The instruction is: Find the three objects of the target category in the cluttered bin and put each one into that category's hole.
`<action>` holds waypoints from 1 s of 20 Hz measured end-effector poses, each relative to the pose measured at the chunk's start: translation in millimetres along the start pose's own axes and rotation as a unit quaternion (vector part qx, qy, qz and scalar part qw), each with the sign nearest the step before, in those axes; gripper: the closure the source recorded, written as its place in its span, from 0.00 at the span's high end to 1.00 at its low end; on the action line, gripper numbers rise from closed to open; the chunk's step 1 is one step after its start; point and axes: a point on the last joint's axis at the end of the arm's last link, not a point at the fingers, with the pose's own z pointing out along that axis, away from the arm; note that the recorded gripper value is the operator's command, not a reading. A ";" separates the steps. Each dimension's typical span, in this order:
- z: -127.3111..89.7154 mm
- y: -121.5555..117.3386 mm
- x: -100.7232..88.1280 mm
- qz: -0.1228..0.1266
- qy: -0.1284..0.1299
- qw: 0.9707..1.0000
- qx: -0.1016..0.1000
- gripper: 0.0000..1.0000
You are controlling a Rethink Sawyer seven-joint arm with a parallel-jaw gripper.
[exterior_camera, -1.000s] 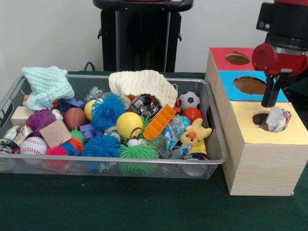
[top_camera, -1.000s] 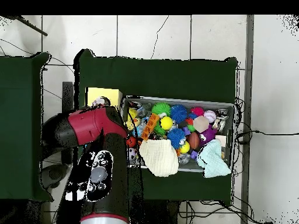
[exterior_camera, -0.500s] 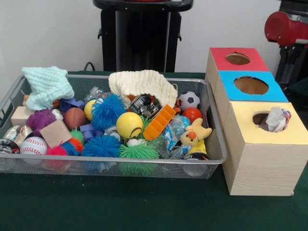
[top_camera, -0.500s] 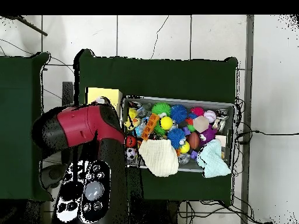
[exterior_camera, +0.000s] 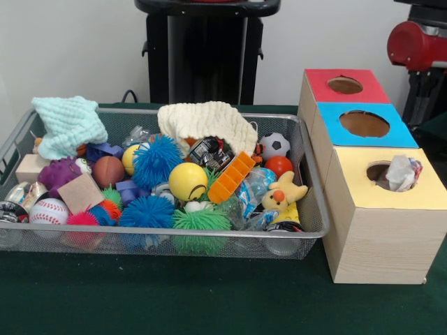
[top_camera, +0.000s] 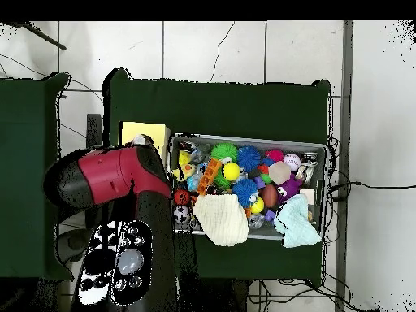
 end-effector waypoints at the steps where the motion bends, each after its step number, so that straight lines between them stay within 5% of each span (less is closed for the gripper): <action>1: 2.9 2.3 0.9 -0.001 0.002 1.000 -0.002 0.00; 20: 50.6 25.1 17.0 -0.012 0.018 1.000 -0.017 0.00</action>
